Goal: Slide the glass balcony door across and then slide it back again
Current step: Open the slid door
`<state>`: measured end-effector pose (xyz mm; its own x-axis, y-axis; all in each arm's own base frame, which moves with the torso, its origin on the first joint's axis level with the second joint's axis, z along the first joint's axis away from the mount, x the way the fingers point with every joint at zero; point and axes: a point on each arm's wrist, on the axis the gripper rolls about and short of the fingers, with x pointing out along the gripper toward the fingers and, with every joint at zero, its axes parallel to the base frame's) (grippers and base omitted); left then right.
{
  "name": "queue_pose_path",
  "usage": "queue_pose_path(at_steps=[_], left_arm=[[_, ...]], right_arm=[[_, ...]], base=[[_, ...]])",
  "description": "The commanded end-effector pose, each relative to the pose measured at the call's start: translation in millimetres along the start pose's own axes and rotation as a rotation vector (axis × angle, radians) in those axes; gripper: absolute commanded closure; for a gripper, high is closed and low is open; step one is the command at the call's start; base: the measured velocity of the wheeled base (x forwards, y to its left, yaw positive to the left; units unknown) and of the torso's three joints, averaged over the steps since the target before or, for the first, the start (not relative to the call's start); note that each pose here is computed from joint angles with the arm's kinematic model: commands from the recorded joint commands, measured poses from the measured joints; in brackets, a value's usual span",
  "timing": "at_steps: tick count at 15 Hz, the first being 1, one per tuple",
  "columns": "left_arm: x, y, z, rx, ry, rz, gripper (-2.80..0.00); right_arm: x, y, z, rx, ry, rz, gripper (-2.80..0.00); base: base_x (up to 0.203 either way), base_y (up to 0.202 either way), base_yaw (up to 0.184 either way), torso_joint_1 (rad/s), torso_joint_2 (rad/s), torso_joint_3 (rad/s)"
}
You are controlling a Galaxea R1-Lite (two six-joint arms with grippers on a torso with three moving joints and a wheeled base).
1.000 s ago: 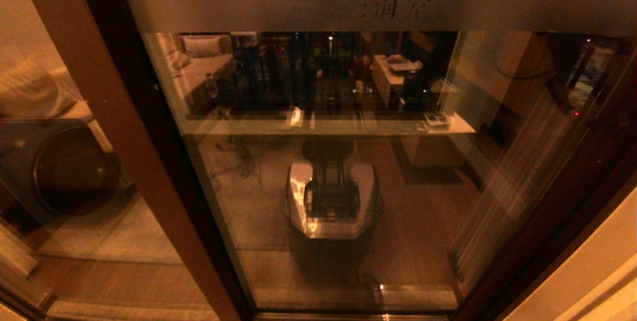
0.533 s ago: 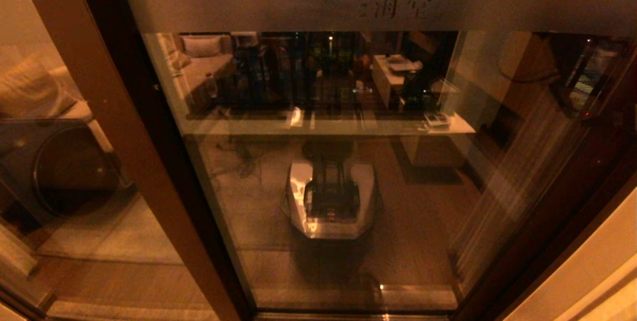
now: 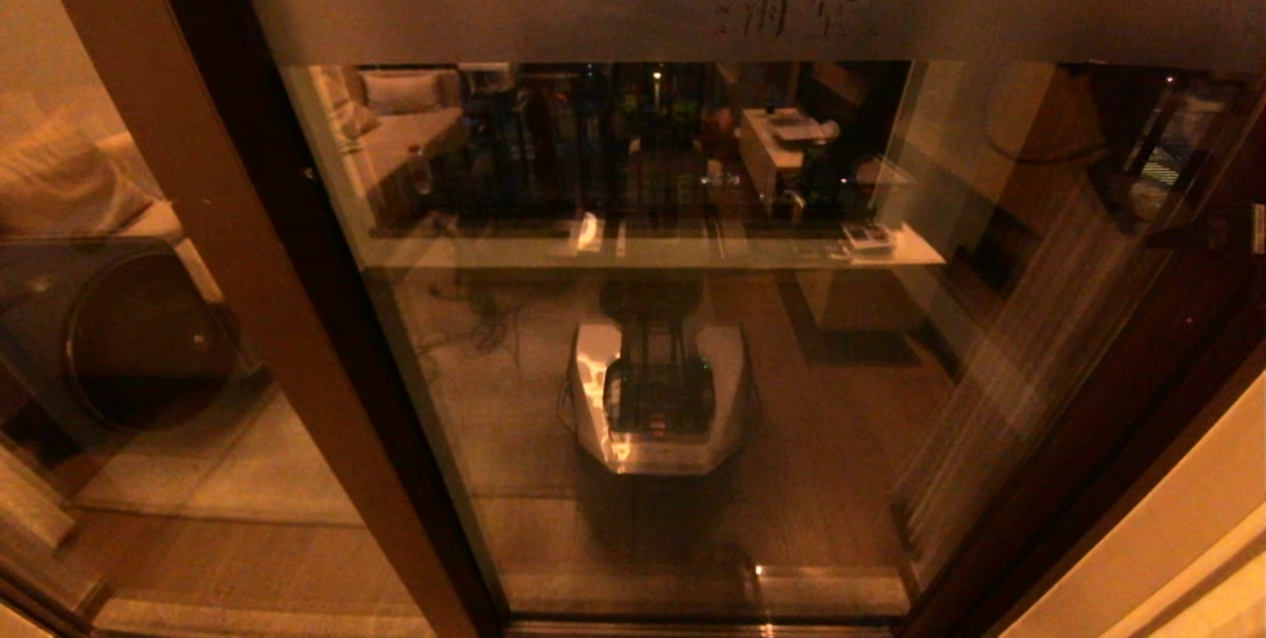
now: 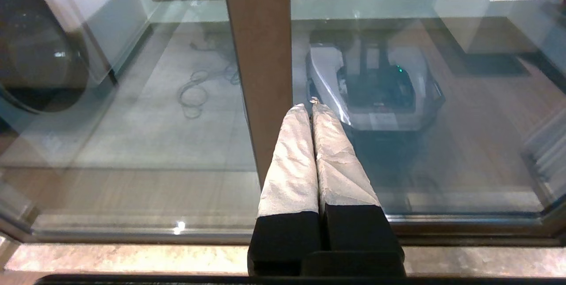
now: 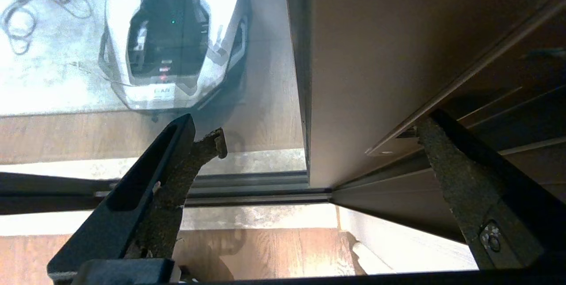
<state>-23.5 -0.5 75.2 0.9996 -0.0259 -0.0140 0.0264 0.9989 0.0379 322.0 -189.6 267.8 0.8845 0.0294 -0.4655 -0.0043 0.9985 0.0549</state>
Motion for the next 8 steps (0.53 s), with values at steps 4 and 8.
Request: queue_pose_path(at_steps=[4, 8], left_arm=[[0.1, 0.0, 0.0, 0.000, 0.001, 0.000, 0.00], [0.1, 0.0, 0.0, 0.000, 0.001, 0.000, 0.00]], right_arm=[[-7.7, 8.7, 1.5, -0.007, -0.004, 0.016, -2.80], [-8.9, 19.4, 0.2, -0.012, 0.004, 0.038, -2.80]], base=[[0.000, 0.000, 0.000, 0.000, 0.00, 0.000], [0.000, 0.000, 0.000, 0.000, 0.00, 0.000]])
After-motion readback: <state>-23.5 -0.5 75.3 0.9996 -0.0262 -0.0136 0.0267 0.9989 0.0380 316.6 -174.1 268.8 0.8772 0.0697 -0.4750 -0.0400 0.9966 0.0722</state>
